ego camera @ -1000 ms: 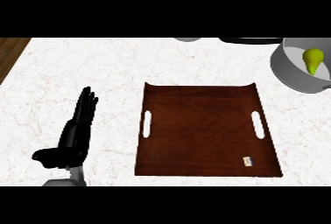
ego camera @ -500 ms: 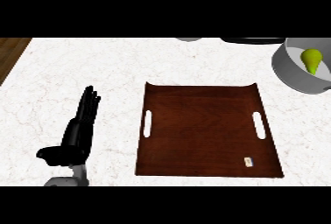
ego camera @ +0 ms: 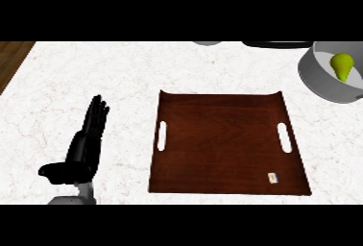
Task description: Pick the pear from the tray and place it in the pot
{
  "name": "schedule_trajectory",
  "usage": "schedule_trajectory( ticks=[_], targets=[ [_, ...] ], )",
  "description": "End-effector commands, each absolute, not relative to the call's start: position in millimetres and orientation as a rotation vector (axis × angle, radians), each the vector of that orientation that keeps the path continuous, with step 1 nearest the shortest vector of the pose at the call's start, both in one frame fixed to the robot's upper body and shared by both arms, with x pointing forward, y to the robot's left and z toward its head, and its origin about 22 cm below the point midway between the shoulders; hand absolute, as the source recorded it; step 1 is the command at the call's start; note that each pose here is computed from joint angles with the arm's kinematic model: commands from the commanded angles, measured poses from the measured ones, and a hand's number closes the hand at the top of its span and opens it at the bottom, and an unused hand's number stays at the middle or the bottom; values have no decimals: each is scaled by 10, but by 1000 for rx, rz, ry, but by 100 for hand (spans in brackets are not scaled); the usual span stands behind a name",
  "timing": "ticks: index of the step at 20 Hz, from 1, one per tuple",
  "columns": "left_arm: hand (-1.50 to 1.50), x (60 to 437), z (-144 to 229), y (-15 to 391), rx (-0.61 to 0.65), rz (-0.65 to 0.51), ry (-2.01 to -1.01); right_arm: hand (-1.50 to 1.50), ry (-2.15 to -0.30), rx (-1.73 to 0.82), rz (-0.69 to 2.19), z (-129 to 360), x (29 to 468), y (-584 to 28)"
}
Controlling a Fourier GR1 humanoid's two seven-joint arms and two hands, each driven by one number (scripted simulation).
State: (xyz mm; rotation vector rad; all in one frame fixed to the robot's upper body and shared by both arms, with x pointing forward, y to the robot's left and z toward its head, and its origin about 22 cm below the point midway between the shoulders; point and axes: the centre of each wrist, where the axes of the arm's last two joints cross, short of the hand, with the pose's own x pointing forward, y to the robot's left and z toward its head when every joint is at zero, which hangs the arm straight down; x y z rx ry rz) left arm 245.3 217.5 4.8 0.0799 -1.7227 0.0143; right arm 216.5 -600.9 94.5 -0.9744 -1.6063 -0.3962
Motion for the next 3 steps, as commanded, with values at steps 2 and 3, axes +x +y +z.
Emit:
schedule_trajectory(
  ticks=[2, 3],
  targets=[
    [0, 2354, 68, 2186, 77, 29, -1719, -150, -1596, -1017, -492, 890, 1930, -6107],
    [0, 2428, 56, 2191, 75, 25, -1719, -150, -1601, -1030, -505, 931, 1961, -6107]
  ],
)
